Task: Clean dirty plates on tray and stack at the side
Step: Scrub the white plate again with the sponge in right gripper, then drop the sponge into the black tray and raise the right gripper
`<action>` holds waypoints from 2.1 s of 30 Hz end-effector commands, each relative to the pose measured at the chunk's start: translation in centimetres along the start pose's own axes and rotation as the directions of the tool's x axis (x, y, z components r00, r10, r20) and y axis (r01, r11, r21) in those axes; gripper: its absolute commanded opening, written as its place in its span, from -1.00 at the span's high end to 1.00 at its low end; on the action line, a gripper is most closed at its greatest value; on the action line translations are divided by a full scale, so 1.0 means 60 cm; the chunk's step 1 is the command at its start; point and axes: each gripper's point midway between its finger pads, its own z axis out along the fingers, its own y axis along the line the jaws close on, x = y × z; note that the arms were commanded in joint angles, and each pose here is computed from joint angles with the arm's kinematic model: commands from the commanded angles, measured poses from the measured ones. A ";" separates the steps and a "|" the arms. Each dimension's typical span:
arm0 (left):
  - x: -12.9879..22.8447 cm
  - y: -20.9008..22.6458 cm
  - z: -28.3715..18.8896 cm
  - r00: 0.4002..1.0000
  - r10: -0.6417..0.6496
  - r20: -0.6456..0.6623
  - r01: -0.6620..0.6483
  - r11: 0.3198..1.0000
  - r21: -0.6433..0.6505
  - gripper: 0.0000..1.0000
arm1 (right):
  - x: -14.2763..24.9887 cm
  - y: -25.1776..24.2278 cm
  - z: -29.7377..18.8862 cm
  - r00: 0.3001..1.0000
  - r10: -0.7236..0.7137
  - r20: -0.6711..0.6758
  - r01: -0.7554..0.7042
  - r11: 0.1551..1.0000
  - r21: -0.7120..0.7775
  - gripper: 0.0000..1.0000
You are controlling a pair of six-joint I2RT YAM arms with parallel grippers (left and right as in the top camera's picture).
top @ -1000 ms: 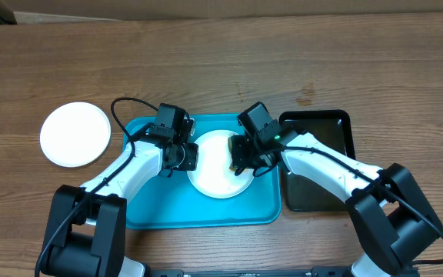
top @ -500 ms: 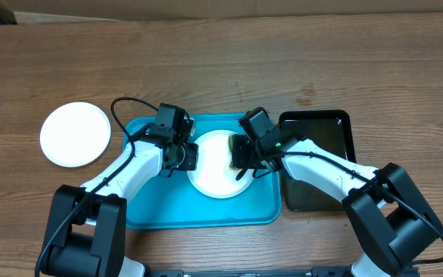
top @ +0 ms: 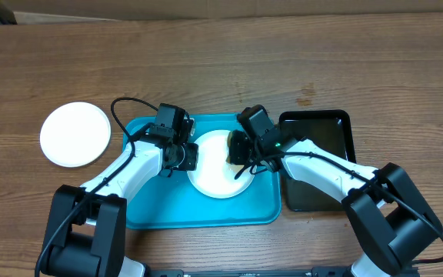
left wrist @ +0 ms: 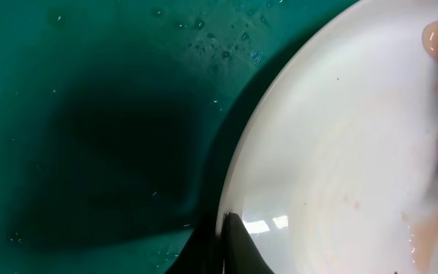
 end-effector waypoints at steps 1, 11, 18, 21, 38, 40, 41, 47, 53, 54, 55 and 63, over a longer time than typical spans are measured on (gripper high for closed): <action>0.012 0.001 0.007 0.999 0.027 -0.023 -0.027 1.000 -0.003 0.92 | 0.004 0.007 0.015 1.000 -0.003 -0.009 0.003 0.999 -0.032 0.93; 0.012 0.001 0.007 0.999 0.027 -0.023 -0.027 1.000 -0.002 0.92 | -0.005 0.028 0.016 1.000 -0.010 0.012 0.011 0.997 -0.082 0.92; 0.012 0.001 0.007 0.999 0.027 -0.023 -0.027 1.000 -0.003 0.92 | -0.002 0.062 0.016 0.999 -0.027 0.019 0.030 0.989 -0.148 0.92; 0.012 0.001 0.007 0.999 0.027 -0.023 -0.027 1.000 -0.003 0.91 | -0.001 0.065 0.016 0.999 -0.028 0.019 0.030 0.988 -0.153 0.93; 0.012 0.001 0.007 0.999 0.027 -0.023 -0.027 1.000 -0.003 0.92 | 0.014 0.065 0.006 0.997 -0.005 -0.080 -0.011 0.980 -0.198 0.93; 0.012 0.001 0.007 0.999 0.027 -0.023 -0.027 1.000 -0.003 0.92 | 0.021 0.031 0.010 0.997 0.015 -0.081 -0.023 0.995 -0.098 0.93; 0.012 0.001 0.007 0.999 0.027 -0.023 -0.027 1.000 -0.003 0.92 | 0.022 0.022 0.011 0.997 0.014 -0.081 -0.020 0.997 -0.074 0.93; 0.012 0.001 0.007 0.999 0.027 -0.023 -0.027 1.000 -0.003 0.92 | -0.047 0.062 -0.091 0.999 0.011 -0.035 -0.021 0.955 -0.297 0.92; 0.012 0.001 0.007 0.999 0.027 -0.023 -0.027 1.000 -0.003 0.92 | -0.088 -0.023 -0.209 0.994 0.095 0.057 -0.084 0.981 -0.176 0.92; 0.012 0.001 0.007 0.999 0.027 -0.023 -0.027 1.000 -0.003 0.92 | -0.085 -0.052 -0.217 0.992 0.113 0.063 -0.105 0.988 -0.110 0.93; 0.012 0.001 0.007 0.999 0.027 -0.023 -0.027 1.000 -0.003 0.92 | -0.079 -0.082 -0.223 0.990 0.127 0.065 -0.125 0.991 -0.039 0.93; 0.007 0.000 0.007 1.000 0.028 -0.011 -0.028 1.000 -0.002 0.92 | -0.009 -0.241 -0.211 0.982 0.187 0.004 -0.176 0.917 0.358 0.92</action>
